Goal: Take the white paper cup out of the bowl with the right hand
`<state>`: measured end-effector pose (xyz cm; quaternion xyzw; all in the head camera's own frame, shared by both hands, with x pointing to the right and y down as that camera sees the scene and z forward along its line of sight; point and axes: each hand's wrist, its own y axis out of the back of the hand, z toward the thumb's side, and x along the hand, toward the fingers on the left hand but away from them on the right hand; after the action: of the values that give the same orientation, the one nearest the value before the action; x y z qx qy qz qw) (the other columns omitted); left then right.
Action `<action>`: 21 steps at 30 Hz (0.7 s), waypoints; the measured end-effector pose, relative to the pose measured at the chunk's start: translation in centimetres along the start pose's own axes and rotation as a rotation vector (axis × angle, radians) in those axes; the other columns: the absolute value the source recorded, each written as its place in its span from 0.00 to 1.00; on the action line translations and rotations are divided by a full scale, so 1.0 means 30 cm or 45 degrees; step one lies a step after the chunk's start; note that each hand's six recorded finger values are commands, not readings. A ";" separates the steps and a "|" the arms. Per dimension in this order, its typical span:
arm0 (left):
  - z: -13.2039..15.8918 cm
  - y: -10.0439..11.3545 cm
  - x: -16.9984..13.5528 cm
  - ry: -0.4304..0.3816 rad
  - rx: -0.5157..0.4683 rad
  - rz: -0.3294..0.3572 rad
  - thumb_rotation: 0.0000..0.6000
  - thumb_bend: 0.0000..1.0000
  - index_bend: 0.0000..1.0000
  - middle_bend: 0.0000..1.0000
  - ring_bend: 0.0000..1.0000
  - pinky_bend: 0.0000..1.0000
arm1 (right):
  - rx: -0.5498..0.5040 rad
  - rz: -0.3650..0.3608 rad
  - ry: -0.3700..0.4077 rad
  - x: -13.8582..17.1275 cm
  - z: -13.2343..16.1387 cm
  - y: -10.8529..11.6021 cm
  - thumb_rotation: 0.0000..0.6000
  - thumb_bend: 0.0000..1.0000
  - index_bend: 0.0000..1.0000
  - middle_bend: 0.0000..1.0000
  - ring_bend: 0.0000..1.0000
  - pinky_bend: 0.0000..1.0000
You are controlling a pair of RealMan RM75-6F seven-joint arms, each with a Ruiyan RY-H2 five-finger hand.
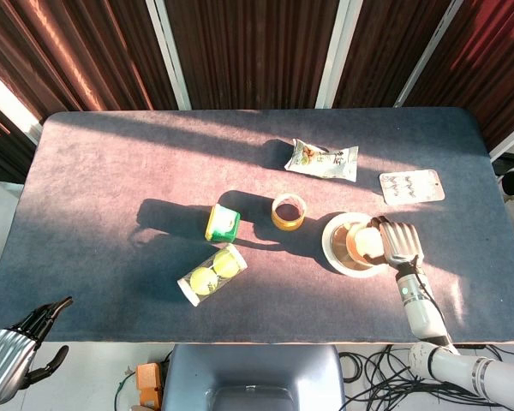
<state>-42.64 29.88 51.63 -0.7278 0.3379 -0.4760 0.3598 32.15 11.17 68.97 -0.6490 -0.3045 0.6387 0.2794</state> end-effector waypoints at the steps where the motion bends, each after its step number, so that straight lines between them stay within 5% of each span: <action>1: 0.000 0.000 0.000 -0.001 0.000 0.000 1.00 0.38 0.07 0.20 0.22 0.55 | 0.000 0.003 0.002 -0.001 0.001 -0.002 1.00 0.15 0.44 0.36 0.54 0.70; 11: -0.004 0.003 -0.002 0.004 -0.006 0.004 1.00 0.37 0.07 0.20 0.22 0.55 | -0.005 -0.008 0.023 -0.001 0.006 -0.007 1.00 0.23 0.63 0.47 0.67 0.80; 21: -0.002 0.001 0.000 0.003 -0.006 -0.001 1.00 0.37 0.07 0.20 0.22 0.55 | -0.062 -0.177 0.069 0.047 0.042 0.082 1.00 0.23 0.64 0.47 0.67 0.80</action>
<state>-42.70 29.86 51.63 -0.7282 0.3393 -0.4762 0.3576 30.98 10.59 66.17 -0.6500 -0.3567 0.5924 0.3153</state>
